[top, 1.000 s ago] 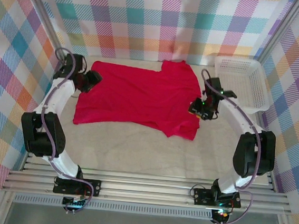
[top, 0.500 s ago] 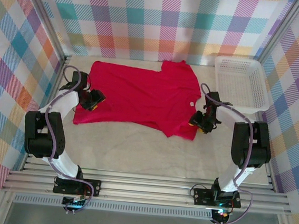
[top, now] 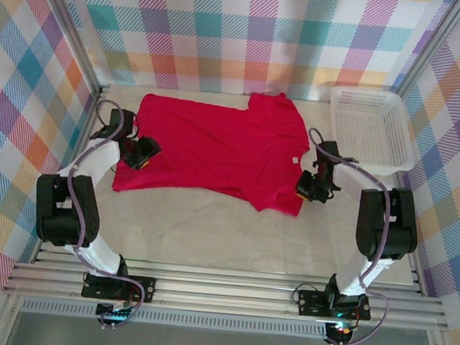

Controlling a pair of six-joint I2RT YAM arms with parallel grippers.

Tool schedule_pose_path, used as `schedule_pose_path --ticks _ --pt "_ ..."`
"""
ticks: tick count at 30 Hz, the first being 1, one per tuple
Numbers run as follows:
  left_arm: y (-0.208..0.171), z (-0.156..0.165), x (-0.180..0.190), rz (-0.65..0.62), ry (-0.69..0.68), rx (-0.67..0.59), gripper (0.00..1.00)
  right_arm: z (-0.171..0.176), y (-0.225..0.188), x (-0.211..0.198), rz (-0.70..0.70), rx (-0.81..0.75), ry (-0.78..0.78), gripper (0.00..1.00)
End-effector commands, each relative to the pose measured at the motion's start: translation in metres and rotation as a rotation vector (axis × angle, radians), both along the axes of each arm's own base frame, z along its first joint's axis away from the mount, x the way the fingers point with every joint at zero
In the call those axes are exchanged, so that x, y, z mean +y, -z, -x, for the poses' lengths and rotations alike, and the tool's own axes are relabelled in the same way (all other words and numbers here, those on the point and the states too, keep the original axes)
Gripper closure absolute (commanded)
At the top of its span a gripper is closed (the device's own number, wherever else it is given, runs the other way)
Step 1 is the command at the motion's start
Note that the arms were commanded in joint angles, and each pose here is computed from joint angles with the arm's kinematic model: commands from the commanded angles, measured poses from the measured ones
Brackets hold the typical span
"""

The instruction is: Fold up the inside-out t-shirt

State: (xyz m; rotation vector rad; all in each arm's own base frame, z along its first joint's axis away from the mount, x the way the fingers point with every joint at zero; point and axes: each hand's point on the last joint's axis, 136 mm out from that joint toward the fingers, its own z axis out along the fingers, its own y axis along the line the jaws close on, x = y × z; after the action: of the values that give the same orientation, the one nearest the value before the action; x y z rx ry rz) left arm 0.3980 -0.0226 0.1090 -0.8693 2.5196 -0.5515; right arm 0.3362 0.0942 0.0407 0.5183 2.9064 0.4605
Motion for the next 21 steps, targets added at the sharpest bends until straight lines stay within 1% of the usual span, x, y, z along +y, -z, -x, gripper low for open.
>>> schedule_pose_path --ticks 1,6,8,10,14,18,21 --pt "-0.019 0.001 0.003 -0.033 0.008 -0.032 0.51 0.012 -0.018 0.001 -0.007 -0.013 -0.031 1.0" --pt "-0.018 0.002 0.004 -0.038 0.006 -0.03 0.51 0.035 -0.038 0.006 -0.048 -0.028 -0.052 1.0" --pt "-0.018 0.002 0.004 -0.04 0.005 -0.03 0.52 0.047 -0.044 0.006 -0.055 -0.035 -0.043 1.0" --pt "-0.017 0.001 0.004 -0.038 0.001 -0.032 0.52 0.061 -0.05 0.01 -0.09 -0.035 -0.039 1.0" --pt "-0.013 0.002 0.006 -0.053 0.002 -0.013 0.52 0.104 -0.06 0.02 -0.134 -0.032 -0.038 1.0" --pt "-0.008 0.007 0.018 -0.065 -0.032 0.009 0.52 0.153 -0.064 0.019 -0.2 -0.043 0.021 1.0" --pt "-0.004 0.011 0.026 -0.062 -0.053 0.023 0.52 0.182 -0.061 0.017 -0.258 -0.048 0.062 1.0"
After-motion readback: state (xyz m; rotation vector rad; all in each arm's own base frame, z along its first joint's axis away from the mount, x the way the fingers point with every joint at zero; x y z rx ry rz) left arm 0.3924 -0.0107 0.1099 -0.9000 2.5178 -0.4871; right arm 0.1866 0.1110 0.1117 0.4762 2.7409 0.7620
